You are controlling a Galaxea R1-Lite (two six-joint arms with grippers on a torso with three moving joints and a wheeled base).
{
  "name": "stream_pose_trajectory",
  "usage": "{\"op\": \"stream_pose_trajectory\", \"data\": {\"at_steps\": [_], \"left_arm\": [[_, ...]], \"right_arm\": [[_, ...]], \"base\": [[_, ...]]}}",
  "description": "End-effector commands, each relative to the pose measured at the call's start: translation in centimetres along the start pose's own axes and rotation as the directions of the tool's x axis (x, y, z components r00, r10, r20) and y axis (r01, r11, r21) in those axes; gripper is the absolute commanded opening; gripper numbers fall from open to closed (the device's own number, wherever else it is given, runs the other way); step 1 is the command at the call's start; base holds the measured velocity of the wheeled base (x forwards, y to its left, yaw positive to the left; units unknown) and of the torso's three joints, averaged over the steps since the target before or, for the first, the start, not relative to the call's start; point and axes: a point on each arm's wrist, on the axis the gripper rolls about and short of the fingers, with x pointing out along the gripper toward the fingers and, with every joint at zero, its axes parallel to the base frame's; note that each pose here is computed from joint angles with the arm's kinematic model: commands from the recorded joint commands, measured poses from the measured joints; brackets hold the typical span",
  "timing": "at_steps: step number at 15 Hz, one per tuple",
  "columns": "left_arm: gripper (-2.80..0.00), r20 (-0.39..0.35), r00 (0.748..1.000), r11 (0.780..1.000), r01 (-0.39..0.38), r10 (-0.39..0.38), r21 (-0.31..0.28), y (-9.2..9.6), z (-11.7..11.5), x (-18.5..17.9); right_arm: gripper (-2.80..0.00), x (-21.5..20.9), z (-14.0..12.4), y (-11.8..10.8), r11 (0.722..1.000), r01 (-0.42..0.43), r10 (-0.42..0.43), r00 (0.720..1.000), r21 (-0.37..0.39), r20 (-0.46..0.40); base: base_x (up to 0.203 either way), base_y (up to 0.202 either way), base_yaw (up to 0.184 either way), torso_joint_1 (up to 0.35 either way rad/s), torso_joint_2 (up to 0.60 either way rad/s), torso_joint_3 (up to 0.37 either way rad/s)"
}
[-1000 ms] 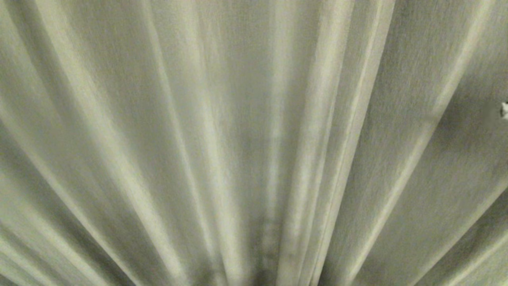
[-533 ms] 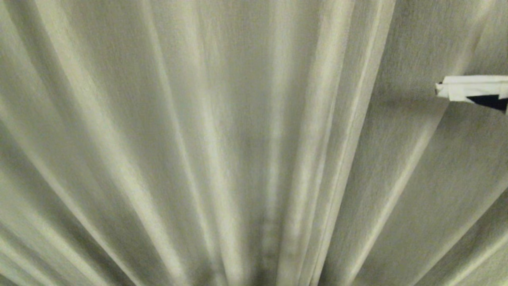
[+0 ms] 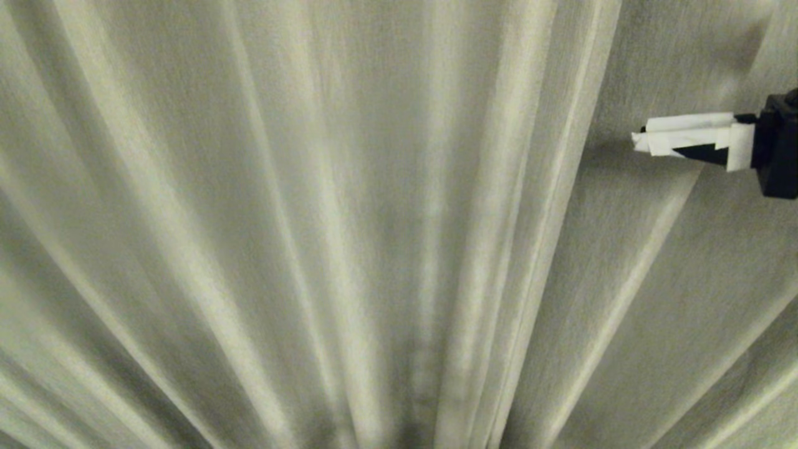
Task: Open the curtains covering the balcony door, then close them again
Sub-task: Pull the outer curtains open on both sides
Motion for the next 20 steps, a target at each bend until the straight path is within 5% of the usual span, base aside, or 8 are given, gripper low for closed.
{"op": "stream_pose_trajectory", "data": {"at_steps": [1, 12, 20], "left_arm": [[-2.8, 0.001, 1.0, 1.0, 0.0, 0.0, -0.001, 0.0, 0.0, 0.0], [-2.8, 0.001, 1.0, 1.0, 0.0, 0.0, -0.001, 0.0, 0.0, 0.0], [-2.8, 0.001, 1.0, 1.0, -0.001, 0.001, 0.0, 0.0, 0.0, 0.0]], "right_arm": [[0.0, 0.8, -0.1, -0.6, 1.0, -0.006, 0.006, 1.0, 0.002, -0.003], [0.0, 6.3, 0.8, -3.5, 1.0, -0.024, 0.023, 0.994, 0.012, 0.104], [0.0, 9.6, 2.5, -4.4, 0.993, -0.073, 0.054, 0.98, 0.095, 0.191]], "base": [[0.0, 0.0, 0.0, 0.0, 0.0, 0.0], [0.0, 0.0, 0.0, 0.0, 0.0, 0.0], [0.0, 0.0, 0.0, 0.0, 0.0, 0.0]]}}
